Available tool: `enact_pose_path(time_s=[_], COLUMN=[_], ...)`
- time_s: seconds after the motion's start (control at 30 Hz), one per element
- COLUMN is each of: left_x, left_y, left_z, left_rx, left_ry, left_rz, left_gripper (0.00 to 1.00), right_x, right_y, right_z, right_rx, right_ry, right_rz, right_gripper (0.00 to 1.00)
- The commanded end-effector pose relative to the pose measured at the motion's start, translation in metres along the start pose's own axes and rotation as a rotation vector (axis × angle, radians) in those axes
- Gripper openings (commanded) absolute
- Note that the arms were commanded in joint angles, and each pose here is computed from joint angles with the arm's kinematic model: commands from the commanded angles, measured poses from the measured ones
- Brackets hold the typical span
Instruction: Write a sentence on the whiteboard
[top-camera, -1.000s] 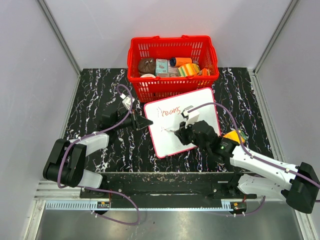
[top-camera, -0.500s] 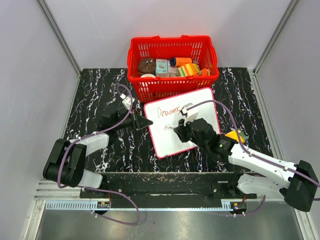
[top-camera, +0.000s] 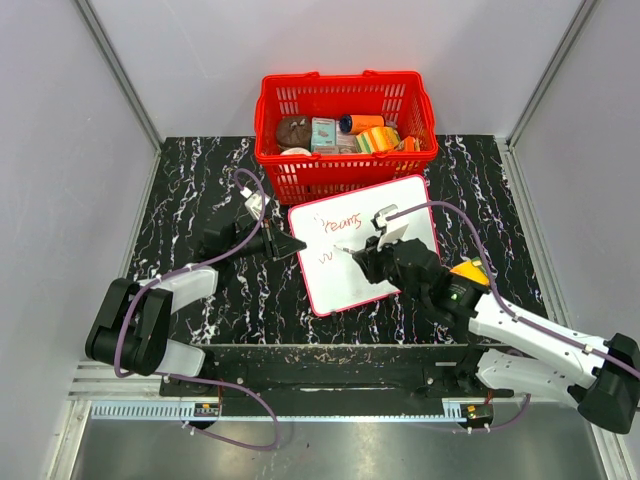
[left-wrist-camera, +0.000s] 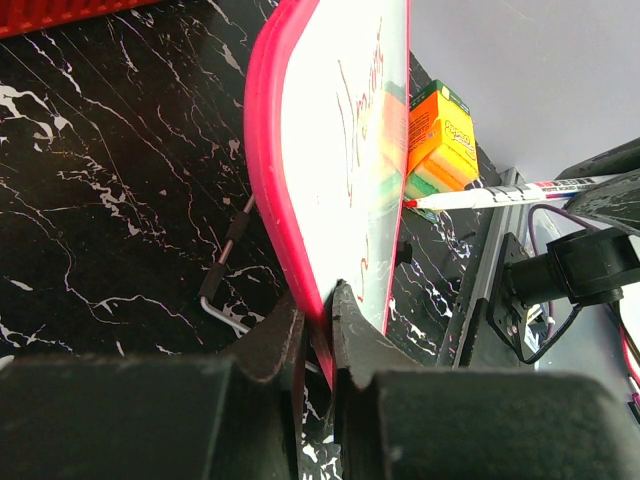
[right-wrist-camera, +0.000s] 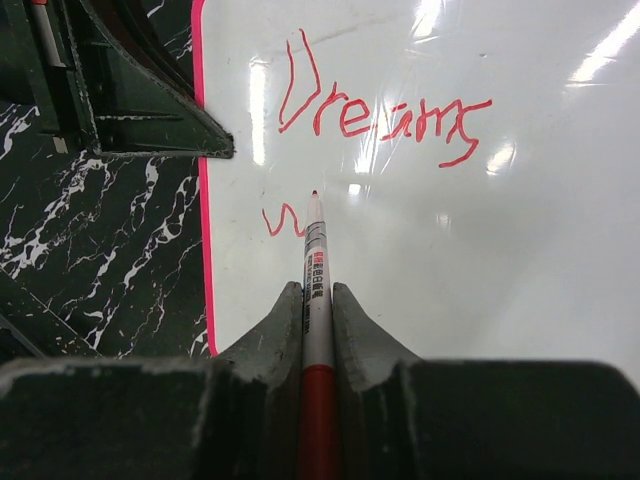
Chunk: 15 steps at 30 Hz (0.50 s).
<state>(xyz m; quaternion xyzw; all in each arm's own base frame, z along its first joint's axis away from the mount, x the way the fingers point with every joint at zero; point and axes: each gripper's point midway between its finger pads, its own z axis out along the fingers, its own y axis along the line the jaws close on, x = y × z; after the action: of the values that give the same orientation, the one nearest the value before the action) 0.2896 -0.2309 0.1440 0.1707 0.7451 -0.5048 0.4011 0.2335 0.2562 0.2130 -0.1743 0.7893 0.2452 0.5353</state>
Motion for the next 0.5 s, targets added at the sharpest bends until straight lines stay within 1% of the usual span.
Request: enact_pose_path(time_s=[0.0, 0.47], left_x=[-0.002, -0.002], left_y=[0.009, 0.01], left_z=[0.002, 0.002], left_rx=[-0.027, -0.032], left_ry=[-0.01, -0.007], left_rz=[0.159, 0.161], left_gripper=[0.0, 0.0], right_x=[0.001, 0.021], right_y=[-0.006, -0.008], right_z=[0.002, 0.008], right_rx=[0.034, 0.035], right_ry=[-0.008, 0.044], right_rz=[-0.009, -0.015], right_gripper=[0.0, 0.0])
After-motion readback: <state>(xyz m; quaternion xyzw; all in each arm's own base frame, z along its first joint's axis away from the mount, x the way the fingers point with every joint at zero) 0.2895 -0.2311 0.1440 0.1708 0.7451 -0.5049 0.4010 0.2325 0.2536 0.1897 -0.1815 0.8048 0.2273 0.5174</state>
